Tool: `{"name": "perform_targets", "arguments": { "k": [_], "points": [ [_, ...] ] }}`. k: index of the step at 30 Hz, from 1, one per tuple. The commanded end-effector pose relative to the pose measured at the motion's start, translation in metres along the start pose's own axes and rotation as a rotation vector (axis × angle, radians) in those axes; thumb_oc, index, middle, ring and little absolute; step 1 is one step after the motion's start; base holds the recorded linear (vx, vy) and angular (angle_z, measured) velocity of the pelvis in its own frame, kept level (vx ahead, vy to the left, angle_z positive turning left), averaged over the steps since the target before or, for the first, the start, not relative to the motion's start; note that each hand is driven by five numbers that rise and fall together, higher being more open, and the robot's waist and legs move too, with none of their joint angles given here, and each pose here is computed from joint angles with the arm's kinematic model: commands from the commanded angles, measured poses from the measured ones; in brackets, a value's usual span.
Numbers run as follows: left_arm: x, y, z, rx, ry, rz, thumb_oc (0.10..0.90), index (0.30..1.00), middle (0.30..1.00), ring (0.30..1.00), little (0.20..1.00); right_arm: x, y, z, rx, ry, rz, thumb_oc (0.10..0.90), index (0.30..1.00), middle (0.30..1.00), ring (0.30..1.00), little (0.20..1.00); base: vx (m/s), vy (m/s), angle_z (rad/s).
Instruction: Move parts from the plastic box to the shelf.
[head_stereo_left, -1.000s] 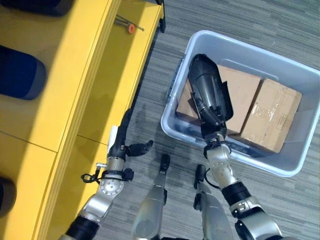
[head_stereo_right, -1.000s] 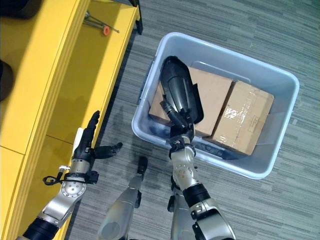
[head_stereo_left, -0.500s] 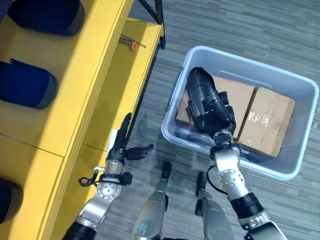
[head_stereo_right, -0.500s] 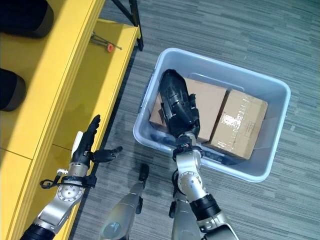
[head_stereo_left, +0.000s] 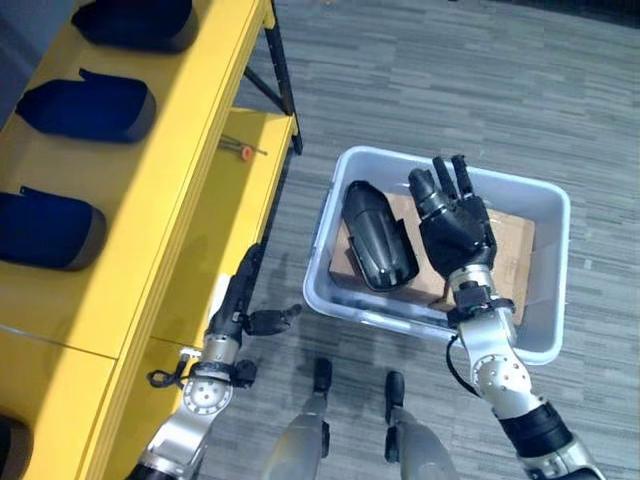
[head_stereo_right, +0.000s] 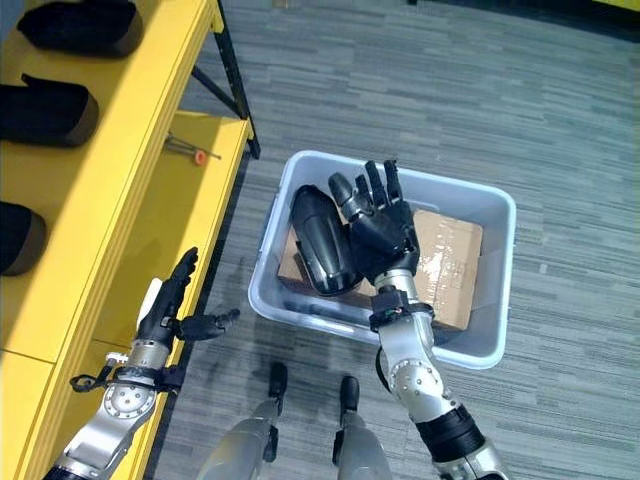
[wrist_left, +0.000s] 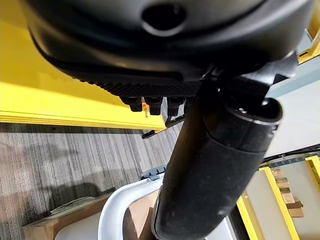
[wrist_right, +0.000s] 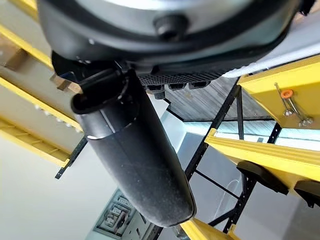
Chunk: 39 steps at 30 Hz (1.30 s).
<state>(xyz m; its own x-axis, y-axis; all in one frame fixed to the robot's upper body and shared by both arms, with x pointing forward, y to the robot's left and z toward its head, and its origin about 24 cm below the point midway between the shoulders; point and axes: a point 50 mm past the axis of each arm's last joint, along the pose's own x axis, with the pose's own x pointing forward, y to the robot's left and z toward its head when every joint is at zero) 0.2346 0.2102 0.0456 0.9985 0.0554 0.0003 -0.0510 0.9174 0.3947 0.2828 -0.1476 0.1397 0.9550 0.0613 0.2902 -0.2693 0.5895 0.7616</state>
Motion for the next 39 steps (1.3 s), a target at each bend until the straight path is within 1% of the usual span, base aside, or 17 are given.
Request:
{"name": "perform_targets", "arguments": {
  "k": [1,2,3,4,5,7,12,13,16,17,20,21,22,23,26,29,39],
  "points": [
    [-0.003,0.022,0.015,0.043,-0.120,0.040,0.900,1.000,1.000,1.000,1.000,-0.004,0.026,0.021,-0.132,-0.111,0.199,0.900,1.000,1.000,1.000,1.000,0.00,-0.021,-0.09],
    [-0.004,0.023,0.015,0.049,-0.123,0.042,0.900,1.000,1.000,1.000,1.000,-0.003,0.023,0.029,-0.236,-0.135,0.192,0.900,1.000,1.000,1.000,1.000,0.00,-0.015,-0.06],
    [-0.004,0.023,0.015,0.049,-0.123,0.041,0.900,1.000,1.000,1.000,1.000,-0.003,0.023,0.029,-0.238,-0.136,0.192,0.900,1.000,1.000,1.000,1.000,0.00,-0.029,-0.04],
    [-0.005,0.027,0.014,0.063,-0.127,0.044,0.900,1.000,1.000,1.000,1.000,-0.001,0.017,0.049,-0.492,-0.183,0.192,0.900,1.000,1.000,1.000,1.000,0.00,-0.018,-0.05],
    [-0.005,0.027,0.014,0.062,-0.127,0.044,0.900,1.000,1.000,1.000,1.000,-0.001,0.017,0.049,-0.494,-0.183,0.192,0.900,1.000,1.000,1.000,1.000,0.00,-0.028,-0.06],
    [-0.006,0.028,0.016,0.068,-0.144,0.025,0.900,1.000,1.000,1.000,1.000,0.007,0.002,0.061,-0.699,-0.186,0.120,0.900,1.000,1.000,1.000,1.000,-0.01,-0.026,-0.05],
    [-0.004,0.025,0.021,0.081,-0.185,-0.019,0.900,1.000,1.000,1.000,1.000,0.024,-0.006,0.085,-1.341,-0.209,0.105,0.900,1.000,1.000,1.000,1.000,-0.01,-0.029,-0.05],
    [-0.003,0.023,0.024,0.076,-0.202,-0.027,0.900,1.000,1.000,1.000,1.000,0.028,-0.007,0.089,-1.386,-0.238,0.078,0.900,1.000,1.000,1.000,1.000,-0.02,-0.043,-0.10],
    [0.000,0.020,0.029,0.077,-0.234,-0.032,0.900,1.000,1.000,1.000,1.000,0.037,-0.008,0.102,-1.736,-0.268,0.085,0.900,1.000,1.000,1.000,1.000,-0.04,-0.048,-0.10],
    [0.002,0.018,0.032,0.075,-0.255,-0.039,0.900,1.000,1.000,1.000,1.000,0.043,-0.008,0.110,-1.899,-0.286,0.088,0.900,1.000,1.000,1.000,1.000,-0.06,-0.061,-0.07],
    [0.003,0.015,0.034,0.081,-0.272,-0.043,0.900,1.000,1.000,1.000,1.000,0.052,-0.007,0.127,-2.149,-0.309,0.087,0.900,1.000,1.000,1.000,1.000,-0.07,-0.064,-0.02],
    [0.005,0.015,0.036,0.094,-0.287,-0.051,0.900,1.000,1.000,1.000,1.000,0.058,-0.008,0.139,-2.453,-0.287,0.135,0.900,1.000,1.000,1.000,1.000,-0.07,-0.049,-0.04],
    [0.005,0.015,0.036,0.091,-0.287,-0.048,0.900,1.000,1.000,1.000,1.000,0.060,-0.008,0.138,-2.457,-0.291,0.139,0.900,1.000,1.000,1.000,1.000,-0.11,-0.053,-0.07],
    [0.007,0.015,0.039,0.107,-0.302,-0.048,0.900,1.000,1.000,1.000,1.000,0.063,-0.005,0.144,-2.636,-0.276,0.193,0.900,1.000,1.000,1.000,1.000,-0.09,-0.036,-0.04],
    [0.011,0.012,0.040,0.118,-0.311,-0.041,0.900,1.000,1.000,1.000,1.000,0.071,0.003,0.145,-2.767,-0.288,0.256,0.900,1.000,1.000,1.000,1.000,-0.09,-0.036,-0.02],
    [0.015,0.012,0.044,0.150,-0.333,-0.037,0.900,1.000,1.000,1.000,1.000,0.080,0.009,0.152,-3.054,-0.283,0.360,0.900,1.000,1.000,1.000,1.000,-0.13,-0.058,-0.01],
    [0.018,0.018,0.046,0.180,-0.345,0.007,0.900,1.000,1.000,1.000,1.000,0.093,0.042,0.147,-3.344,-0.460,0.584,0.900,1.000,1.000,1.000,1.000,-0.06,-0.057,0.06]
  ]
}}
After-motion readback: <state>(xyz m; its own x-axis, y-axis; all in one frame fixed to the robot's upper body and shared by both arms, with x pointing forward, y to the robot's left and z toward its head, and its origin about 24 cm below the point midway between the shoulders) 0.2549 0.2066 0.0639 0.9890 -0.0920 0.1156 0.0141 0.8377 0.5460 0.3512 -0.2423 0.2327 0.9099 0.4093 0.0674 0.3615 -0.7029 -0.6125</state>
